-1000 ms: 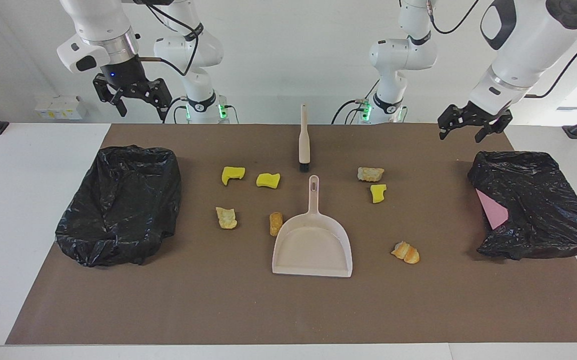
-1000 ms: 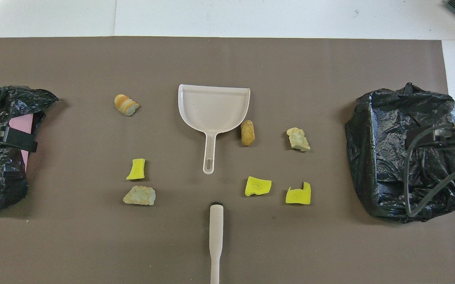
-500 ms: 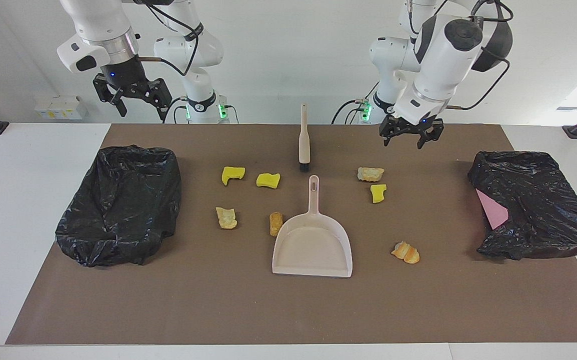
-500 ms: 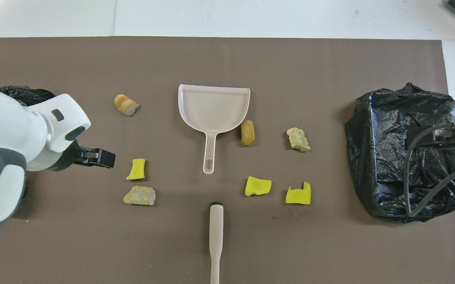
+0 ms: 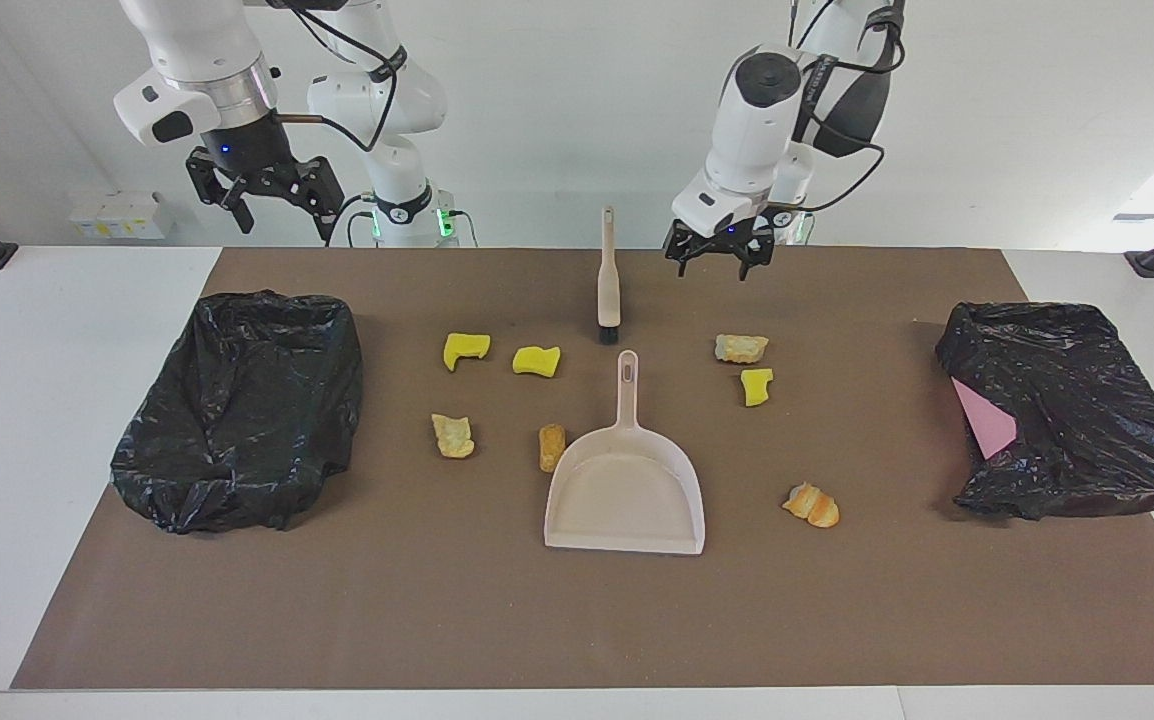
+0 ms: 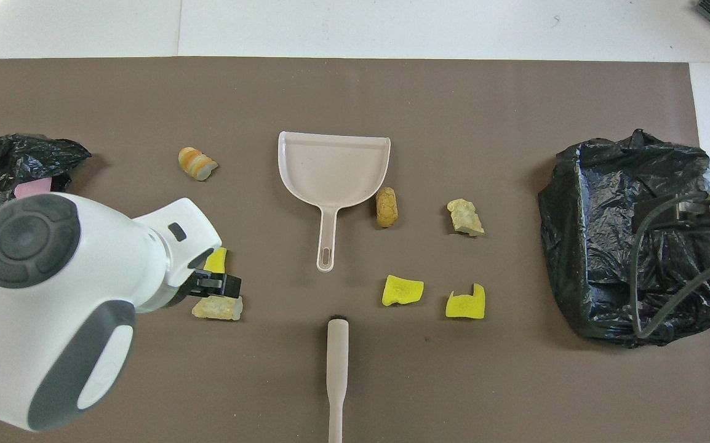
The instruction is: Sweep and dump trash in bin
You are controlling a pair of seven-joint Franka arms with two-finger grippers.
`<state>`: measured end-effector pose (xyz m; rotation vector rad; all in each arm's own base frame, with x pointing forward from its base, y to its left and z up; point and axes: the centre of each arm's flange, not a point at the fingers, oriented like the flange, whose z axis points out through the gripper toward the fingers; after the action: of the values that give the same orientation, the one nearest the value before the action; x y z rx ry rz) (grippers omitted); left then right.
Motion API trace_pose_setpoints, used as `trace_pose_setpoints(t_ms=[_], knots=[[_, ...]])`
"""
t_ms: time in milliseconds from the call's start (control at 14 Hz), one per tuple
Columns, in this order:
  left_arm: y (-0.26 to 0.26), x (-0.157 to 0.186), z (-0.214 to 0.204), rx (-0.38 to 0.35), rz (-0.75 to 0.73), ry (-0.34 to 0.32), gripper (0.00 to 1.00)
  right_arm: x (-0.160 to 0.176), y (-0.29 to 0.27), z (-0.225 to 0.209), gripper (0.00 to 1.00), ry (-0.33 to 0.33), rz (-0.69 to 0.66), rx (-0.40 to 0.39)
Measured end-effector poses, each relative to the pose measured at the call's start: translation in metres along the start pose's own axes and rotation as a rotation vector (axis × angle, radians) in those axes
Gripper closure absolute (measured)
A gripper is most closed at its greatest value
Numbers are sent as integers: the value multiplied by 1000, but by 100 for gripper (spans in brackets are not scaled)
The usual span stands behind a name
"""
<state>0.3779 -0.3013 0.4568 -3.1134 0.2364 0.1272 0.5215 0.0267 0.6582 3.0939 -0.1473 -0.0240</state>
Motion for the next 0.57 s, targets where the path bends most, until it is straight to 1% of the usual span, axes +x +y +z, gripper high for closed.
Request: trace_pose_setpoints(t_ms=[214, 429, 571], knots=[[55, -44, 51, 3, -4, 18, 0, 0, -2, 0, 0, 0, -4, 0], [90, -89, 87, 0, 18, 34, 0, 1, 3, 0, 0, 3, 6, 1], [107, -118, 108, -13, 33, 52, 0, 3, 2, -1, 0, 20, 4, 4]])
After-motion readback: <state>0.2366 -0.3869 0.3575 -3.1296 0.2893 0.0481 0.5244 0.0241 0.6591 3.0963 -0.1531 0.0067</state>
